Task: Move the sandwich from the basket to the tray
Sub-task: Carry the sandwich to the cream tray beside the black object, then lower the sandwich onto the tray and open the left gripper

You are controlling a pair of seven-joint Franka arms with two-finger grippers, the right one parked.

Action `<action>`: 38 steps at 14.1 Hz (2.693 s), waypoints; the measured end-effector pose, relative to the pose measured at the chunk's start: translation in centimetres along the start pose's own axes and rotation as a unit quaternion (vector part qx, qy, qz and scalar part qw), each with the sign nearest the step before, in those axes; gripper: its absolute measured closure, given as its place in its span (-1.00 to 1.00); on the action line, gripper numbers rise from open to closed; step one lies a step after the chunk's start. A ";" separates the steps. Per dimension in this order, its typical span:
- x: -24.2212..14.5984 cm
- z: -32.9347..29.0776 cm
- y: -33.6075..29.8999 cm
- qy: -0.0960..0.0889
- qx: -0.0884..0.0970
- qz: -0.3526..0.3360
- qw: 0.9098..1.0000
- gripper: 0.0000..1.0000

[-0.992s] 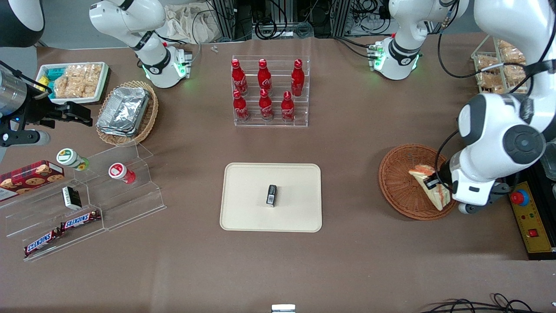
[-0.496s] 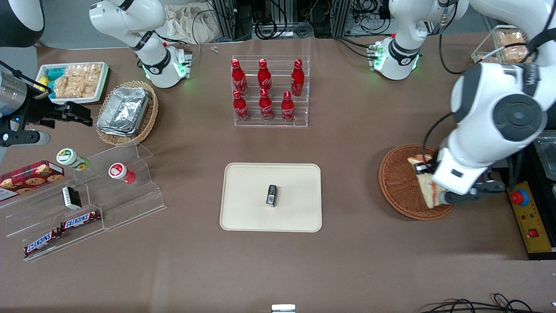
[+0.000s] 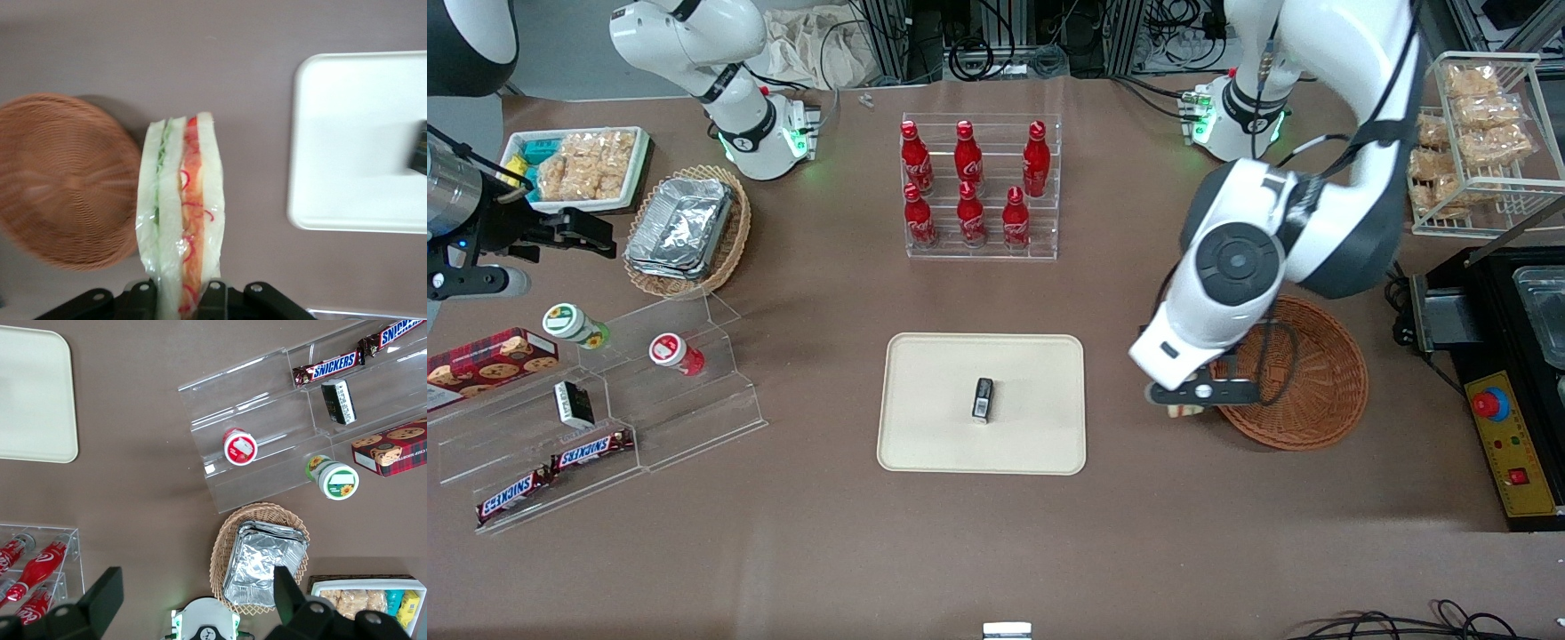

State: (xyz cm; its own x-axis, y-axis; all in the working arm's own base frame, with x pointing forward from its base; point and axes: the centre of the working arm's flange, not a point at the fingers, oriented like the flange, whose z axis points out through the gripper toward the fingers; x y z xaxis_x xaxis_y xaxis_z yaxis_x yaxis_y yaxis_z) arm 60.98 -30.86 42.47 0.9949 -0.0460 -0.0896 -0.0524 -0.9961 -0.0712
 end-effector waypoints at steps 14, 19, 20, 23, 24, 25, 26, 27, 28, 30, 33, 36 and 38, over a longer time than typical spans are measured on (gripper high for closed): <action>1.9 15.7 12.2 0.068 -0.073 0.038 0.994 0.68; 1.6 16.9 13.0 0.069 -0.074 0.042 0.994 0.59; 1.7 16.8 13.0 0.073 -0.076 0.042 0.993 0.50; 1.9 16.7 13.1 0.081 -0.080 0.042 0.993 -0.06; 1.9 16.6 13.1 0.081 -0.080 0.042 0.993 -0.27; 1.9 16.6 13.1 0.081 -0.081 0.042 0.993 -0.45; 1.9 16.6 13.1 0.082 -0.081 0.042 0.992 -0.62; 1.9 16.6 13.1 0.082 -0.081 0.042 0.992 -0.85; 2.0 16.4 13.1 0.084 -0.082 0.041 0.992 -0.99; 2.2 15.8 13.2 0.089 -0.085 0.040 0.992 -1.00; 2.6 12.2 12.6 0.107 -0.092 0.037 0.989 -1.00; 2.2 5.1 8.8 0.095 -0.075 0.019 0.992 -1.00; 1.5 0.0 4.6 0.077 -0.063 0.003 0.995 -1.00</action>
State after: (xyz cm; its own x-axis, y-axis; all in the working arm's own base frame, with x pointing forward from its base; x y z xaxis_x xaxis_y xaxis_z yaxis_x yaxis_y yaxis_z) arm 62.18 -35.52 42.01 0.9964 -0.0539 0.0652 -0.0575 -0.9968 0.0547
